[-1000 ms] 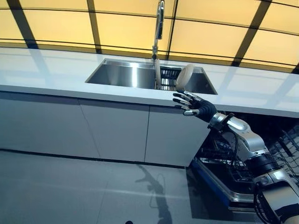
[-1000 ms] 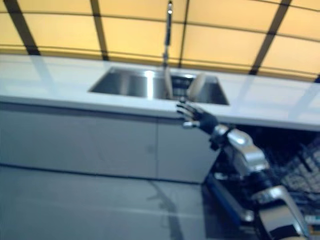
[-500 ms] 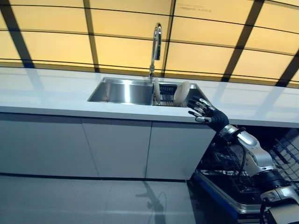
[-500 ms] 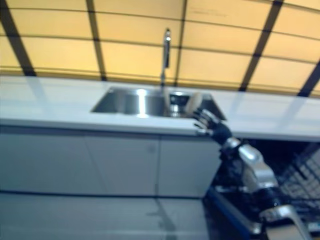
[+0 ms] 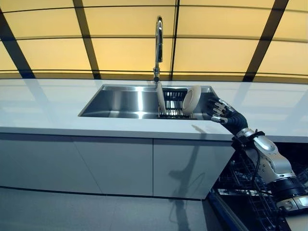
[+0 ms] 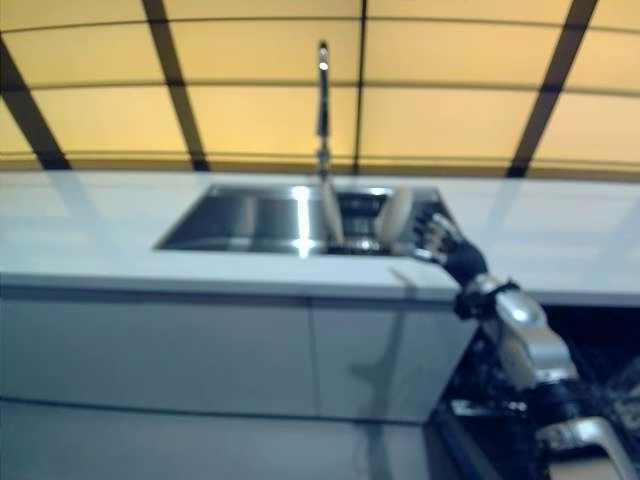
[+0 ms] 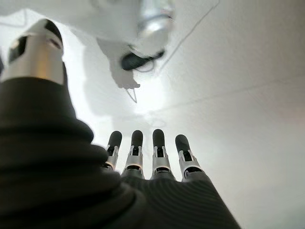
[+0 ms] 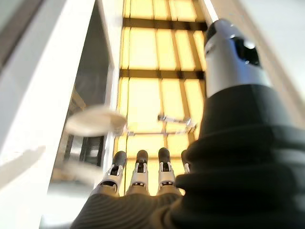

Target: Take plates into dishwasher

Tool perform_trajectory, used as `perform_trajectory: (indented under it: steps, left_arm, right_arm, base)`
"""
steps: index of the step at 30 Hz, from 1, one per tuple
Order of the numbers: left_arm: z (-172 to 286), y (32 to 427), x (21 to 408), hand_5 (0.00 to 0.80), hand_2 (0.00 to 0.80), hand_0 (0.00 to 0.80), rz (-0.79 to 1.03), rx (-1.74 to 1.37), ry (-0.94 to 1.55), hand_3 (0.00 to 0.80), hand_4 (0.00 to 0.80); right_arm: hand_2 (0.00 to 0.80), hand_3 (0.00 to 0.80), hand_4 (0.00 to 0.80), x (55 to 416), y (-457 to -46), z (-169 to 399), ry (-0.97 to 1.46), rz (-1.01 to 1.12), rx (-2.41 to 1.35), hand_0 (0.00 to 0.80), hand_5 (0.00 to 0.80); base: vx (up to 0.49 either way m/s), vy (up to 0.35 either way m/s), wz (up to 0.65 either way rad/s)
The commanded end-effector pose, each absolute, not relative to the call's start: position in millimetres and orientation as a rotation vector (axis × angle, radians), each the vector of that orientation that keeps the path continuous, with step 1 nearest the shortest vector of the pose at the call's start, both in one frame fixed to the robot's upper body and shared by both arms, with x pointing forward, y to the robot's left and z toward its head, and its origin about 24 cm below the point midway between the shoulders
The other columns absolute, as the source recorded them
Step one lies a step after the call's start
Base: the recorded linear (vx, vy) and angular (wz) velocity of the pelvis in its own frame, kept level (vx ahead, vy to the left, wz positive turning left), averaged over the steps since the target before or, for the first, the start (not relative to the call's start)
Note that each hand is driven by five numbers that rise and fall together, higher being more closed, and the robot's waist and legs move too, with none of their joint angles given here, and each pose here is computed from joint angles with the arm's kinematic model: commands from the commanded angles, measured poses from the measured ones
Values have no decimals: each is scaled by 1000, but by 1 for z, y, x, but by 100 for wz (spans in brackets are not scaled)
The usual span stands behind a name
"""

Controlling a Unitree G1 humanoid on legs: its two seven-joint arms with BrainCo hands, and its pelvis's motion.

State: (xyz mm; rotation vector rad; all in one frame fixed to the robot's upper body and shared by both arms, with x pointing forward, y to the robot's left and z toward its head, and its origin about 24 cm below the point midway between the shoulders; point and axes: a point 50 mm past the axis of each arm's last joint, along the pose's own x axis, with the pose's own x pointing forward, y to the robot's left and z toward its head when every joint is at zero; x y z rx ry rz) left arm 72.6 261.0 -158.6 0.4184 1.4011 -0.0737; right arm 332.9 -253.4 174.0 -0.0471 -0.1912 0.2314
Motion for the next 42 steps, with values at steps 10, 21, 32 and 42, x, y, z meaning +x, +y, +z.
perform_trajectory:
  steps: [10,21,32,42]
  left_arm:
    - [-147,291,82,0,0,0,55,447,1447,0,0]
    - [-148,281,94,0,0,0,32,430,1400,0,0]
    - [-144,283,103,0,0,0,15,435,1388,0,0]
    - [-145,283,102,0,0,0,9,447,1374,0,0]
  right_arm:
    - [0,0,0,336,-276,208,-265,-37,-192,0,0]
    - [0,0,0,348,-257,209,-247,-44,-254,0,0]
    - [0,0,0,335,-278,202,-229,-11,-265,0,0]
    - [0,0,0,337,-275,194,-194,-3,-249,0,0]
  base:
    - [179,-95,-5]
    - [265,7,-41]
    - [127,139,-10]
    - [71,76,18]
